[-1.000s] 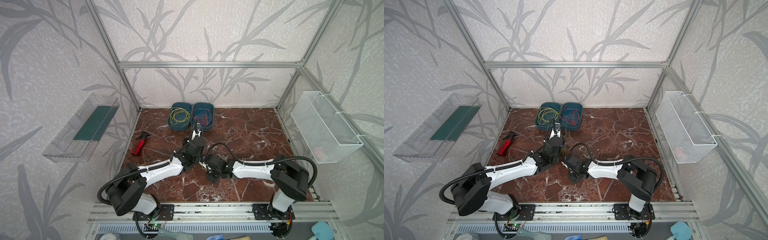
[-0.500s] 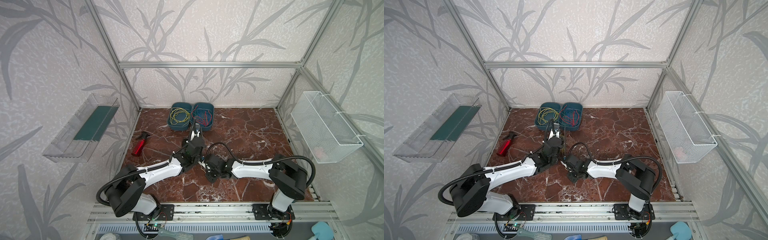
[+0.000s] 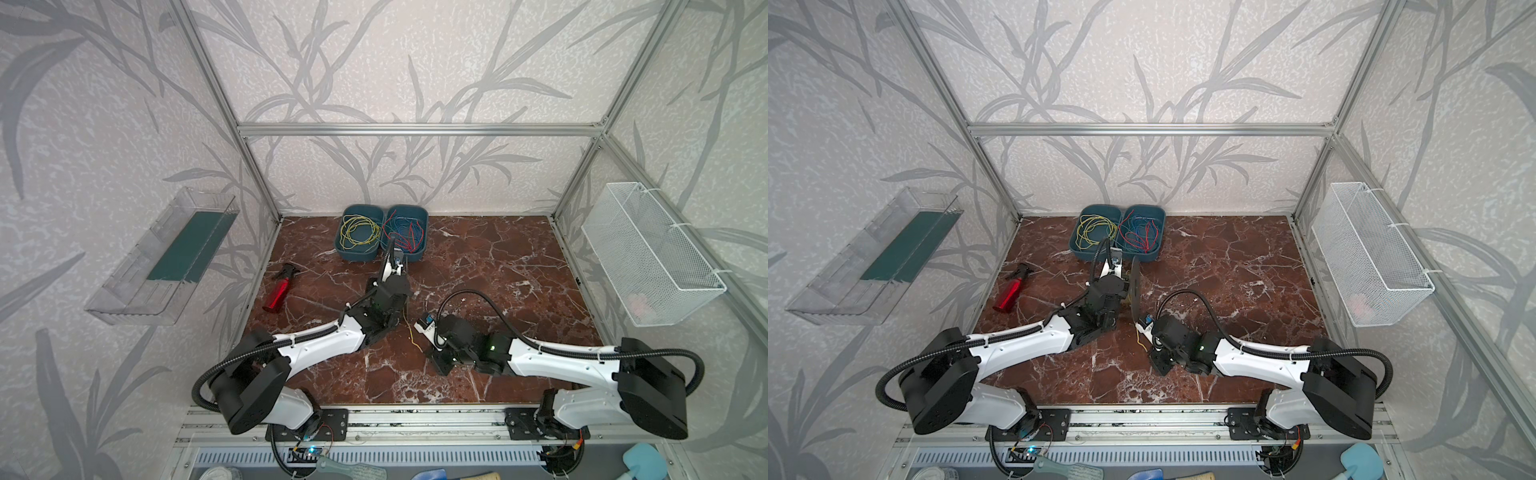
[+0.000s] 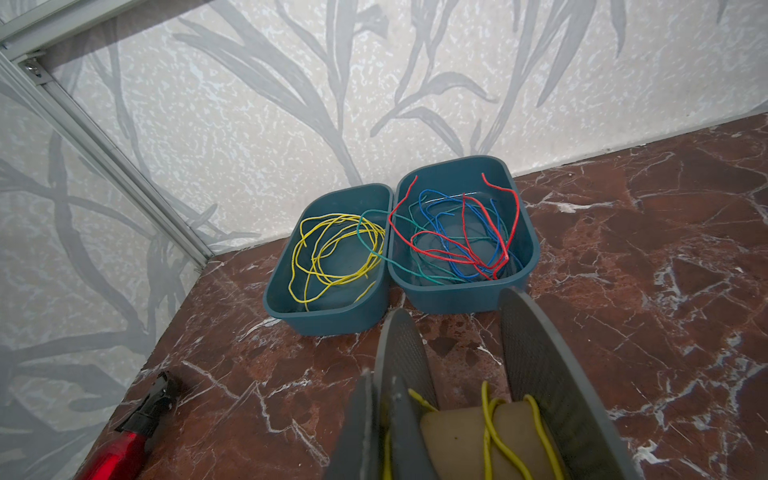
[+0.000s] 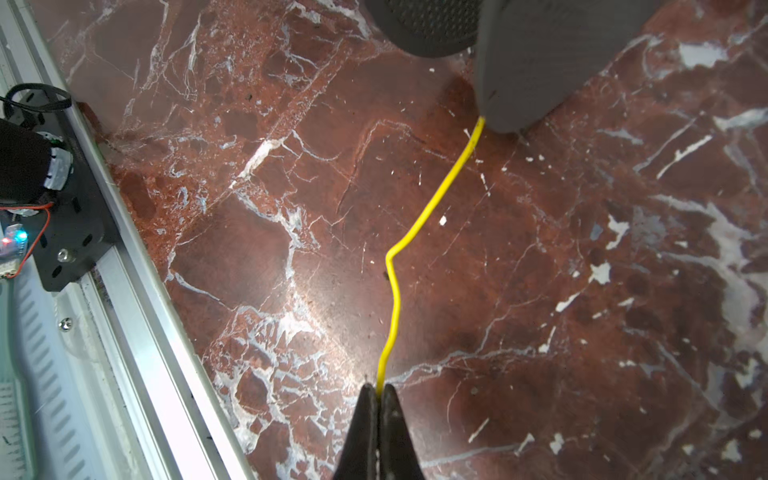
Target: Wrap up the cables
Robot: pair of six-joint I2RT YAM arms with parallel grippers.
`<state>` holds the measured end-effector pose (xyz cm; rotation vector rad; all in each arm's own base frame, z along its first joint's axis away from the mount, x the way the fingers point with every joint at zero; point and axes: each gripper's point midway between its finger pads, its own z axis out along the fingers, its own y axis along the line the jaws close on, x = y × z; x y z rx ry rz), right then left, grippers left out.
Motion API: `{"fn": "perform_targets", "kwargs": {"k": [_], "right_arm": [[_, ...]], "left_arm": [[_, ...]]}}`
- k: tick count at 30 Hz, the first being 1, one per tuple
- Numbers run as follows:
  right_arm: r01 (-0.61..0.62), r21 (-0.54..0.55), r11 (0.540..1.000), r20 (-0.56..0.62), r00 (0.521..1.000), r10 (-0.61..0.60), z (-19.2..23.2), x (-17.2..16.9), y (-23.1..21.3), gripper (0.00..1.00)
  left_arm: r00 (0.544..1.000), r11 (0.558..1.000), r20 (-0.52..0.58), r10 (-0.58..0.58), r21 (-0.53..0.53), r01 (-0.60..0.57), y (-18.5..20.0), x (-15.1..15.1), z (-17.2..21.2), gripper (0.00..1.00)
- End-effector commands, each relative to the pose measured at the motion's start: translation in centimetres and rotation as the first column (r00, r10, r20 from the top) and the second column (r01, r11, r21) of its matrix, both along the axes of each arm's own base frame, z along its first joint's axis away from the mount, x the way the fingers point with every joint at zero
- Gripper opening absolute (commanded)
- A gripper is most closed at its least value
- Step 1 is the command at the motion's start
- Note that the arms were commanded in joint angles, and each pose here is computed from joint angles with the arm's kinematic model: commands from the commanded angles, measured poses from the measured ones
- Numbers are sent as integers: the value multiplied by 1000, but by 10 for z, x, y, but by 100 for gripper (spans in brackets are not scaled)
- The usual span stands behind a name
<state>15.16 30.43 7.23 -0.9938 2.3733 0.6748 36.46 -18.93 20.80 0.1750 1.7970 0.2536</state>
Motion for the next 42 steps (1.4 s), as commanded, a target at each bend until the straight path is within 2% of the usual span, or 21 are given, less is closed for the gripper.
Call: {"fn": "perform_targets", "kwargs": {"k": [1,13,16,21,25,31,36,42], "right_arm": [[-53,-64,997,-137,990,44,-24,-42,-20,0],[-100,-75,992,-170,982,86,-43,-73,-28,0],[-132,-27,991,-154,980,126,-28,-77,-13,0],[-161,114,980,-104,979,173,21,-75,18,0],[-161,190,968,-30,985,169,60,-66,31,0],[-84,253,964,135,990,51,103,-35,28,0],[-20,268,963,177,984,-29,124,-4,11,0],[-7,297,955,193,980,-53,139,17,13,0]], "left_arm": [[997,997,35,71,33,-72,13,11,15,0],[993,995,61,96,29,-98,13,15,18,0],[992,994,66,110,21,-111,11,19,18,0],[988,990,71,134,38,-136,8,22,19,0],[988,987,59,144,58,-148,8,22,10,0],[993,992,37,110,65,-113,2,21,3,0],[998,996,18,59,69,-60,0,16,1,0],[999,998,-34,-23,62,25,-8,9,-5,0]]}}
